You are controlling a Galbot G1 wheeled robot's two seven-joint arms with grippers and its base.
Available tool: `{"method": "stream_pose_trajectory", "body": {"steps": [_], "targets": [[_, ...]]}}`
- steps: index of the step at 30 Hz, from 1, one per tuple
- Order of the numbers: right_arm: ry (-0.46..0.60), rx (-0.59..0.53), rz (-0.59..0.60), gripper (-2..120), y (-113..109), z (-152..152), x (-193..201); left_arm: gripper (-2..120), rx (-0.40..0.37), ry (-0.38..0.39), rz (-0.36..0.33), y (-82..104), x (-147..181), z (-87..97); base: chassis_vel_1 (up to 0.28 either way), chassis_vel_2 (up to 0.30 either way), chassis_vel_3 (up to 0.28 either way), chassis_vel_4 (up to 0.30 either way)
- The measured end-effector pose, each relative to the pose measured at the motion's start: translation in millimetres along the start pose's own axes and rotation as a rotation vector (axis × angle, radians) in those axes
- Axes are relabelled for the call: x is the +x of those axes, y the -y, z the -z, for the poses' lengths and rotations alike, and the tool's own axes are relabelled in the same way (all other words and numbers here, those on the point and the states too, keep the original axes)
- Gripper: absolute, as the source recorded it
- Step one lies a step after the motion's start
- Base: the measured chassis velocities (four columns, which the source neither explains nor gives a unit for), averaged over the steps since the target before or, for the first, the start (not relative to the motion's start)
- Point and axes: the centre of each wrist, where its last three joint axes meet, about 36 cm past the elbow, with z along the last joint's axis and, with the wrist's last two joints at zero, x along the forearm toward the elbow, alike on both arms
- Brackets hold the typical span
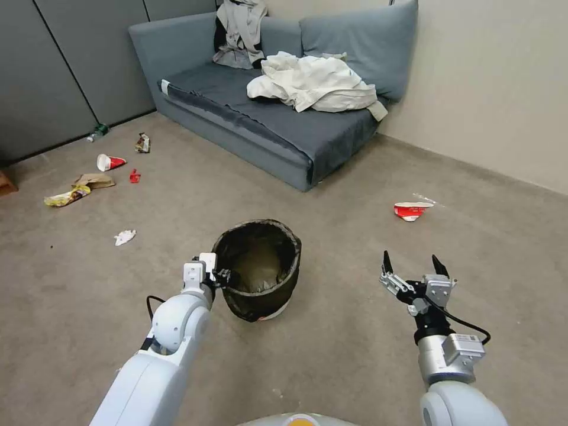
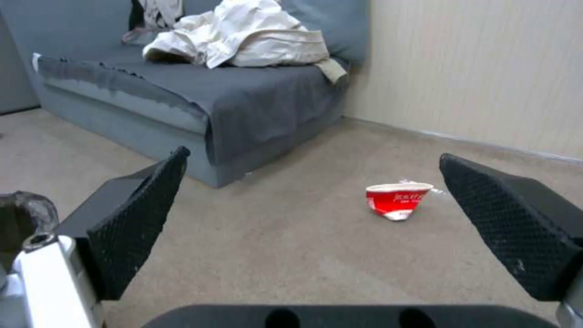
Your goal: Pick up the trash can from the floor.
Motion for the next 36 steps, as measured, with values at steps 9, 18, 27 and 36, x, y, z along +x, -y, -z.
{"method": "stream_pose_trajectory", "body": {"steps": [9, 18, 27, 36], "targets": [[0.004, 0.004, -0.006, 100, 2, 1, 0, 8, -0.004, 0.01, -0.017, 3.9, 7, -0.4, 0.0, 0.0, 0.0, 0.0], [0.017, -0.008, -0.029, 100, 6, 5, 0, 7, 0.008, 0.108, -0.034, 0.9, 39, 7.2, 0.0, 0.0, 0.0, 0.0], [0.025, -0.017, -0.025, 100, 4, 8, 0, 6, 0.06, 0.244, -0.056, -7.8, 82, 22.0, 0.0, 0.0, 0.0, 0.0], [0.033, -0.017, -0.026, 100, 5, 12, 0, 6, 0.158, 0.371, -0.183, -1.3, 113, 13.5, 0.0, 0.0, 0.0, 0.0]]}}
